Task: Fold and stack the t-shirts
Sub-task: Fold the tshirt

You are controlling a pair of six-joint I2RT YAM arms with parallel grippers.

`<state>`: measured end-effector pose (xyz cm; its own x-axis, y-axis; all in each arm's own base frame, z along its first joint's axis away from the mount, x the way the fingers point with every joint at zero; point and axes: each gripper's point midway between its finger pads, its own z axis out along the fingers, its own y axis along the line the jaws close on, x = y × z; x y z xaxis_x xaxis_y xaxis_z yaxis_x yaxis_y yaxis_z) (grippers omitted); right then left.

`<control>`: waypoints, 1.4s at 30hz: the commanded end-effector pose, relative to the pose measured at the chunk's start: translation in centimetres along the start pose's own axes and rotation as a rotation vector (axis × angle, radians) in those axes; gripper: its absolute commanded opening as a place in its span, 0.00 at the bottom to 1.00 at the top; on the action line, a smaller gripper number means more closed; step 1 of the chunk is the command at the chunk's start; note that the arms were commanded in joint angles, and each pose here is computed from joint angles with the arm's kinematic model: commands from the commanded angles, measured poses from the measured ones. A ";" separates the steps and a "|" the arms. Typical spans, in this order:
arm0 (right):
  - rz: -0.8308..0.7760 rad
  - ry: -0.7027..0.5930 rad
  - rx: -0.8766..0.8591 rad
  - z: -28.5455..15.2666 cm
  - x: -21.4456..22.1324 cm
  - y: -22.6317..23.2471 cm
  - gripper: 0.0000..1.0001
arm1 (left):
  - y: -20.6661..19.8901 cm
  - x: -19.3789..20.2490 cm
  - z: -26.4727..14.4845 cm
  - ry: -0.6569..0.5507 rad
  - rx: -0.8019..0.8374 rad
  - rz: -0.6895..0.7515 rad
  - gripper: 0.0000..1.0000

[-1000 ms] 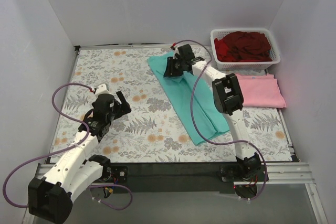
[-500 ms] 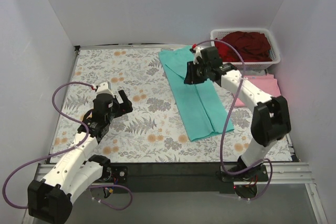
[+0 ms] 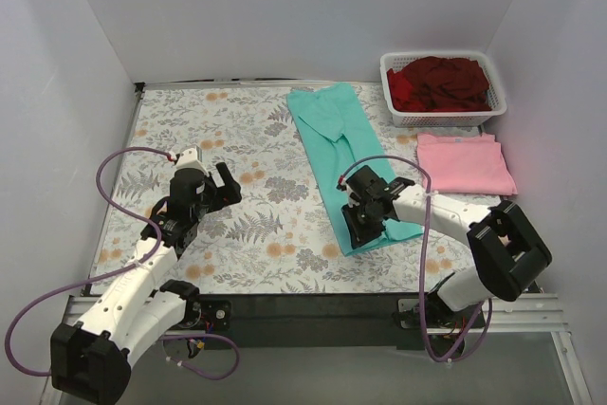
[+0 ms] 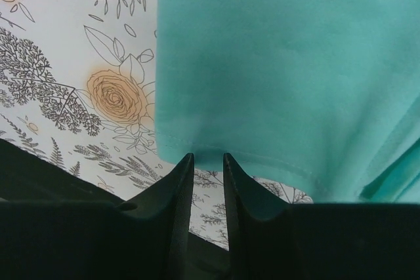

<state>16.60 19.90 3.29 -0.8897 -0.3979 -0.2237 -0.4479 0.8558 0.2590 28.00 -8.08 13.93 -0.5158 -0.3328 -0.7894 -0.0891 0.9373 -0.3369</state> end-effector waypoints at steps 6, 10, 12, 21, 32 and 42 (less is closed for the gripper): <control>-0.037 0.094 -0.010 2.9 -0.1 3.7 0.31 | -0.1 0.1 0.0 0.003 0.006 0.008 0.92; -0.081 0.125 -0.049 4.3 -1.3 6.5 0.31 | -0.1 0.5 0.3 0.028 0.001 0.005 0.92; -0.109 0.132 -0.066 4.9 -1.9 8.2 0.31 | -0.2 0.6 0.4 0.040 0.003 0.007 0.92; -0.194 0.005 -0.150 1.9 -8.4 14.5 0.39 | -0.3 1.9 1.2 0.094 0.004 0.010 0.91; 0.119 -0.174 0.048 -5.1 -7.1 1.1 0.50 | -3.0 5.3 0.3 0.342 0.035 -0.040 0.89; 0.231 -0.143 0.069 -4.4 -1.2 -4.0 0.54 | -8.4 12.1 -2.3 0.614 0.056 -0.058 0.86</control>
<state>19.34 15.23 6.48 -0.9477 -0.1439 -0.2849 -0.2102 0.9531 0.2180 21.96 -17.73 7.82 -0.8852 -0.2283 -0.4053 -0.0603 0.9202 -0.3868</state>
